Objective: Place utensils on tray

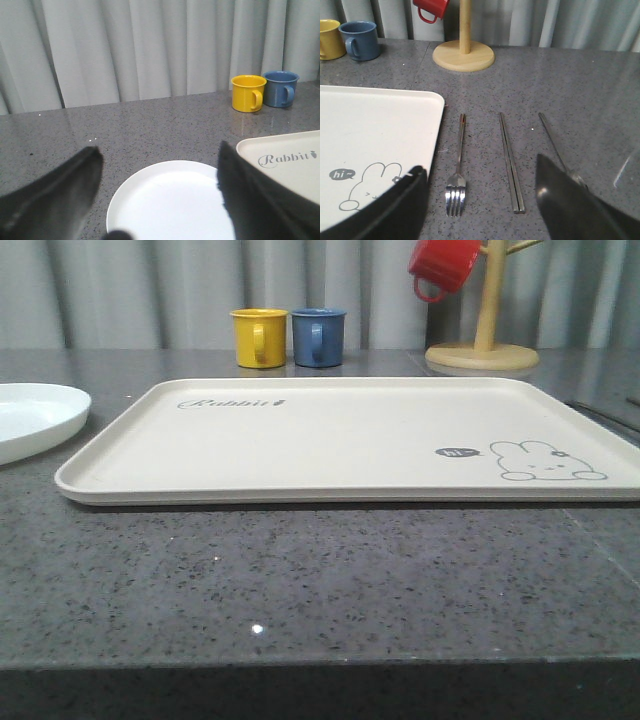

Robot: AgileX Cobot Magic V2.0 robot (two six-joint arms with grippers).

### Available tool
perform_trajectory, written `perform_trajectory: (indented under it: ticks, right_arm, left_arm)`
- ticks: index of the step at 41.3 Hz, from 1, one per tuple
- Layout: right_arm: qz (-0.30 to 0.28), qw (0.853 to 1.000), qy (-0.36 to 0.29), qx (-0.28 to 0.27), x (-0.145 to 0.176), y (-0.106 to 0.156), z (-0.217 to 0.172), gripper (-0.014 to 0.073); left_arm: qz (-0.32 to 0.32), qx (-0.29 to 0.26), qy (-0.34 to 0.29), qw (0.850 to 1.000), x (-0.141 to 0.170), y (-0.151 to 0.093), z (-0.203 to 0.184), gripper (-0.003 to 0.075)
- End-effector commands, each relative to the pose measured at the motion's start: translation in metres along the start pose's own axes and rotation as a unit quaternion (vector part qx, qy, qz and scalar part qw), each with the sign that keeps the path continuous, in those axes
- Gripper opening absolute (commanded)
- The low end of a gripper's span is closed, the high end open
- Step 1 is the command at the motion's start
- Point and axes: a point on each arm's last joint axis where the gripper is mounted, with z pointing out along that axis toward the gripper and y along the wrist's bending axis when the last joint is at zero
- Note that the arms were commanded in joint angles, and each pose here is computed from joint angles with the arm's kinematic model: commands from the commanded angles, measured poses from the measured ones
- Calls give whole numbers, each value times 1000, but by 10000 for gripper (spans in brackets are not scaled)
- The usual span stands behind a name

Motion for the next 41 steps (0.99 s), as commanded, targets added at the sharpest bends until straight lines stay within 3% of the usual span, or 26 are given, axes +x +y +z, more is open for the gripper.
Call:
perform_trajectory:
  ticks: [1,16,25,32,41]
  right_arm:
    - [-10,999,-47,5,-17,-1,-2,591]
    - [-10,999,-47,5,-17,-1,-2,589]
    - [-10,999,-47,5,-17,-1,-2,589]
    - [-10,999,-46,5,-17,-1,-2,589]
    - [-10,999,-46,5,-17,-1,-2,589]
  left_arm:
    - [-2,-4,-56,998,-19,1,-1,667]
    - [-4,8,-4,1000,-16,-1,17,595]
    - [8,76,87,993,-35,-20,58,587]
    - [60,129,212,967,-38,-43,95,587]
    - [107,142,364,914,-27,-56,139,561]
